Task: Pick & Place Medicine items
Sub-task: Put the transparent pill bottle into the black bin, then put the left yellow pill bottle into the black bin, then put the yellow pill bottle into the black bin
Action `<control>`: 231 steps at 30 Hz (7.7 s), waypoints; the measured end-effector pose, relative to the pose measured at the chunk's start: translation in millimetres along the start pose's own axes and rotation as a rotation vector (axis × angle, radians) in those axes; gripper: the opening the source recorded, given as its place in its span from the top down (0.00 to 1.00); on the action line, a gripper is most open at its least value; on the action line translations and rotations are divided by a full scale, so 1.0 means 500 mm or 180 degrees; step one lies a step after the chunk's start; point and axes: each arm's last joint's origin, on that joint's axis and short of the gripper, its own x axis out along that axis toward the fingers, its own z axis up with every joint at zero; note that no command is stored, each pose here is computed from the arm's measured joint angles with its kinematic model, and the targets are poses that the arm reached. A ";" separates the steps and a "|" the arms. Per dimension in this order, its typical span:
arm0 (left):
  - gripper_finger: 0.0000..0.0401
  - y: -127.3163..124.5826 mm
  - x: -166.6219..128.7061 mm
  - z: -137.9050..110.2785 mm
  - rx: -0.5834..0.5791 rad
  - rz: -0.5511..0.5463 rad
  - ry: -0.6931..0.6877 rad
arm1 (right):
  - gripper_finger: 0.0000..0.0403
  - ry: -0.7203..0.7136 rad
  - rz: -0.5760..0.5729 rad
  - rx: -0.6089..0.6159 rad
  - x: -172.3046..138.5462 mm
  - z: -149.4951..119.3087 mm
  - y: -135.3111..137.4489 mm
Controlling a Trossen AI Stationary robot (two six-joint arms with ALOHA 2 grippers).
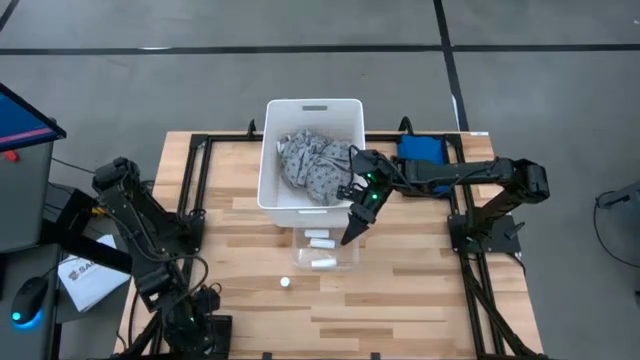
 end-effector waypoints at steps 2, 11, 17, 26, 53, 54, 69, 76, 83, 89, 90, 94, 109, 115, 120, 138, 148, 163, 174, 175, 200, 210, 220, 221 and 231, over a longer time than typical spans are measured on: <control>0.68 0.006 0.003 0.002 -0.0244 0.0117 -0.0009 | 0.45 0.0011 -0.0021 -0.0017 0.000 -0.001 -0.002; 0.68 0.033 0.024 0.011 -0.0925 0.0360 0.0048 | 0.45 0.0067 -0.0023 -0.0098 -0.006 -0.002 -0.007; 0.68 0.059 0.041 0.021 -0.1132 0.0528 0.0004 | 0.45 0.0077 -0.0074 -0.0087 -0.014 -0.001 -0.015; 0.68 0.091 0.066 0.033 -0.1223 0.0699 0.0070 | 0.45 0.0088 -0.0064 -0.0090 -0.019 0.001 -0.018; 0.56 0.096 0.076 0.035 -0.1050 0.0628 0.0132 | 0.45 0.0054 -0.0064 -0.0105 -0.025 0.005 -0.020; 0.56 0.095 0.076 0.035 -0.1049 0.0624 0.0133 | 0.45 0.0053 -0.0064 -0.0106 -0.025 0.005 -0.020; 0.56 0.089 -0.023 0.040 -0.0391 -0.0459 -0.0880 | 0.45 0.0006 -0.0028 -0.0125 -0.025 0.009 -0.016; 0.56 0.108 -0.057 0.055 0.0616 -0.0292 -0.1610 | 0.45 -0.0017 -0.0036 -0.0138 -0.025 0.010 -0.016; 0.56 0.150 -0.058 0.065 0.1069 0.0612 -0.1252 | 0.45 -0.0025 -0.0041 -0.0133 -0.025 0.010 -0.016; 0.56 0.155 -0.059 0.066 0.1522 0.0796 -0.1207 | 0.45 -0.0031 -0.0046 -0.0134 -0.025 0.010 -0.016; 0.56 0.155 -0.059 0.064 0.1637 0.0816 -0.1195 | 0.45 -0.0036 -0.0050 -0.0134 -0.025 0.010 -0.016; 0.55 0.159 -0.058 0.059 0.1933 0.0918 -0.1139 | 0.45 -0.0039 -0.0053 -0.0150 -0.025 0.010 -0.016; 0.37 0.187 -0.012 0.065 0.2069 0.0863 -0.0815 | 0.45 -0.0027 -0.0077 -0.0238 -0.025 0.009 -0.018; 0.36 0.207 0.005 0.073 0.2054 0.0943 -0.0761 | 0.45 -0.0009 -0.0061 -0.0224 -0.029 0.010 -0.020; 0.37 0.214 0.011 0.077 0.2051 0.0969 -0.0760 | 0.45 -0.0006 -0.0073 -0.0213 -0.031 0.010 -0.022; 0.58 0.223 0.027 0.080 0.1938 0.0865 -0.0642 | 0.45 -0.0017 -0.0072 -0.0195 -0.036 0.012 -0.024; 0.67 0.223 0.026 0.080 0.1846 0.0858 -0.0681 | 0.45 -0.0018 -0.0073 -0.0196 -0.036 0.012 -0.024; 0.74 0.223 0.026 0.081 0.1686 0.0839 -0.0768 | 0.45 -0.0019 -0.0073 -0.0186 -0.036 0.012 -0.024; 0.74 0.173 -0.003 0.076 0.1717 0.0511 -0.0942 | 0.45 -0.0008 -0.0075 -0.0181 -0.033 0.010 -0.023; 0.74 0.164 -0.010 0.076 0.1743 0.0460 -0.0971 | 0.45 -0.0008 -0.0074 -0.0182 -0.033 0.011 -0.023; 0.74 0.062 0.017 -0.008 0.1526 -0.0169 -0.0436 | 0.45 0.0023 -0.0068 -0.0253 -0.028 0.008 -0.022; 0.72 0.071 0.094 -0.007 0.1162 0.0288 -0.0451 | 0.45 0.0035 -0.0056 -0.0243 -0.028 0.007 -0.022; 0.63 0.072 0.083 -0.006 0.0896 0.0238 -0.0536 | 0.45 0.0054 -0.0040 -0.0233 -0.028 0.007 -0.021; 0.61 0.072 0.079 -0.006 0.0898 0.0218 -0.0578 | 0.45 0.0055 -0.0039 -0.0235 -0.028 0.007 -0.021; 0.49 0.060 0.029 -0.005 0.1222 -0.0227 -0.1003 | 0.45 0.0091 -0.0037 -0.0268 -0.021 0.003 -0.019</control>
